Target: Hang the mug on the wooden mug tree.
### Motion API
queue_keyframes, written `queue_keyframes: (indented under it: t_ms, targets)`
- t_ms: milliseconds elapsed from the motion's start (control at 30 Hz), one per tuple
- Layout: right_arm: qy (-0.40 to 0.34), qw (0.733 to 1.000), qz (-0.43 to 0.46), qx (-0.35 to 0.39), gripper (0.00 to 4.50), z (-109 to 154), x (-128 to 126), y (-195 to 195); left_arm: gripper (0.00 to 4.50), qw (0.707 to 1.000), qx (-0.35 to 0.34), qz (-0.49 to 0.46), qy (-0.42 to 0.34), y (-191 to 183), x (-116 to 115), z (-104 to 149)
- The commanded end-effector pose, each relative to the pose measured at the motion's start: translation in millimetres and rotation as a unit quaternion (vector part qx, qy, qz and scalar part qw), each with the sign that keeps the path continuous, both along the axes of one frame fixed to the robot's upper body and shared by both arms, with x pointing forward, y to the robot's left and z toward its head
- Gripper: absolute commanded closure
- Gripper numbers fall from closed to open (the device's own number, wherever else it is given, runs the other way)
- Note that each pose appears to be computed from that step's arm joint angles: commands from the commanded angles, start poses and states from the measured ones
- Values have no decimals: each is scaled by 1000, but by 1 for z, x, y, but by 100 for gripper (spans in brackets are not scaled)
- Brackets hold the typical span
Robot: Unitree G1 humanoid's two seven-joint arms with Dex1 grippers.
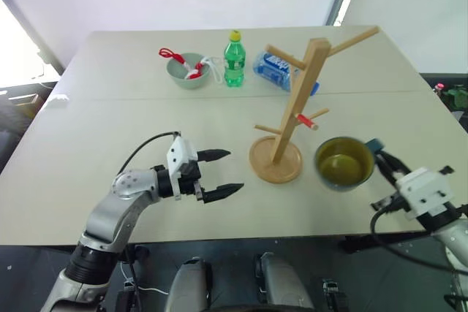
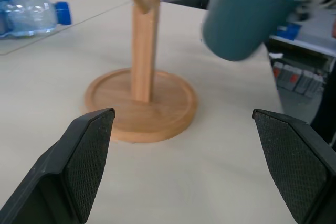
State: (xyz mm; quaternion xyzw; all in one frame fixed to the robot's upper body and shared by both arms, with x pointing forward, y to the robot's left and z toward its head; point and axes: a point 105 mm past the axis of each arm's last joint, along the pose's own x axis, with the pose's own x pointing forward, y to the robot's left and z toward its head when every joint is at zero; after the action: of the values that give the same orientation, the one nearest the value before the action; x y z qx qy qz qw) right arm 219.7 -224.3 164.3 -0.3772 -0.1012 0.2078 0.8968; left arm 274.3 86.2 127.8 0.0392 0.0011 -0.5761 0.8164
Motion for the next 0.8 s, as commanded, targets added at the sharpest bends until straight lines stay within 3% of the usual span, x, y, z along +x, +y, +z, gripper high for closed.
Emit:
queue_keyframes:
  t_ms: [33,367,800]
  targets:
    - [-32,998,41,-19,449,26,-7,27,0,1000,-4,0,-29,6,7,10]
    - [-58,996,63,-26,449,56,-3,54,0,999,-12,-13,-43,7,13,17]
    - [-56,995,73,-41,449,65,14,64,0,995,-62,-74,-33,14,-7,70]
